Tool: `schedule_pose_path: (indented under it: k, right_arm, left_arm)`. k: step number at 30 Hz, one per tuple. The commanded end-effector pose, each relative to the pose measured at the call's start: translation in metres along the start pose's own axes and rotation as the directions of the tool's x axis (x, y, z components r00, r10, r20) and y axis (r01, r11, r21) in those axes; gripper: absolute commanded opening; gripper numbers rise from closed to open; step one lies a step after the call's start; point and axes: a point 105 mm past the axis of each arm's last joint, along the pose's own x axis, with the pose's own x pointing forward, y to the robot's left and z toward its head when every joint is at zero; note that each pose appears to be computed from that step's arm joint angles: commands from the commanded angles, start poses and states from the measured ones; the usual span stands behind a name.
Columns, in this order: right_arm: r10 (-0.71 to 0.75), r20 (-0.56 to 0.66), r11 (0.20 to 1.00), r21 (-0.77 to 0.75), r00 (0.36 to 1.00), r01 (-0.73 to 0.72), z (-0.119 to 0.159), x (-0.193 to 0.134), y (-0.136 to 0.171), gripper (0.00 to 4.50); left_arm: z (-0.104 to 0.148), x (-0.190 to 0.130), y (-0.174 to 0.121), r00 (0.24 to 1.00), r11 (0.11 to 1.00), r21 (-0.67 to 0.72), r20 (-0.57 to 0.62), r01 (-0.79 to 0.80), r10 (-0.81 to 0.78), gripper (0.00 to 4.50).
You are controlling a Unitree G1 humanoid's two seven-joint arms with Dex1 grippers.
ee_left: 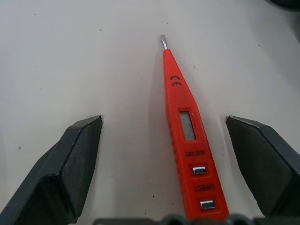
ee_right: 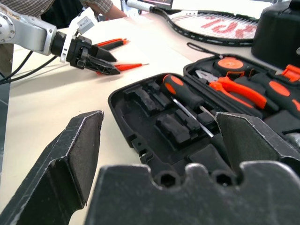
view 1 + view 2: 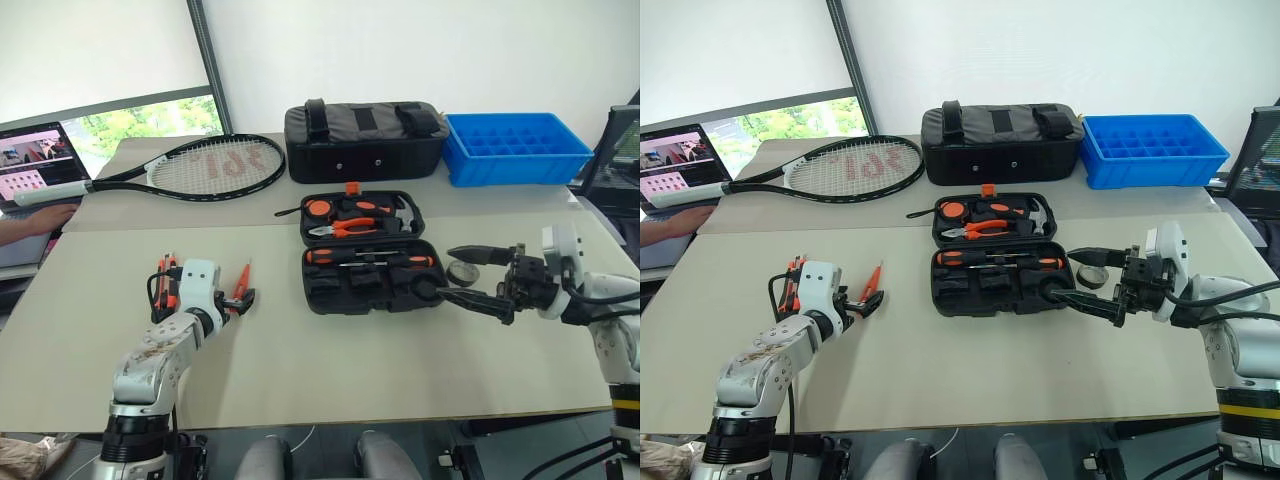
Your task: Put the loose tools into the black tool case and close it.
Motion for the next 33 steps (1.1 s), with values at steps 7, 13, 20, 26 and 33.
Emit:
schedule_pose_path:
  k: [7,13,20,26,33]
  right_arm:
    - [0.007,0.031,0.998,-0.056,0.999,-0.005,0.016,-0.001,0.004,4.50]
    - [0.004,0.030,0.998,-0.060,1.000,-0.002,0.013,-0.001,0.006,4.50]
    - [-0.003,0.035,0.998,-0.060,0.999,0.005,0.011,-0.001,0.008,4.50]
    - [-0.014,0.044,0.997,-0.073,0.999,0.018,0.011,-0.003,0.008,4.50]
    - [-0.026,0.045,0.996,-0.081,0.999,0.029,0.007,-0.011,0.006,4.50]
  left_arm:
    - [-0.017,0.001,0.006,0.998,0.996,-0.076,-0.051,-0.036,0.032,2.30]
    - [-0.017,-0.001,0.011,0.998,0.996,-0.075,-0.052,-0.050,0.046,0.51]
    - [0.007,0.000,0.014,0.998,0.995,-0.091,0.052,-0.043,0.047,0.51]
    - [0.039,0.000,0.002,0.980,0.997,0.037,0.186,0.068,-0.074,0.51]
    - [0.068,-0.003,0.000,0.945,0.968,0.159,0.236,0.194,-0.228,0.51]
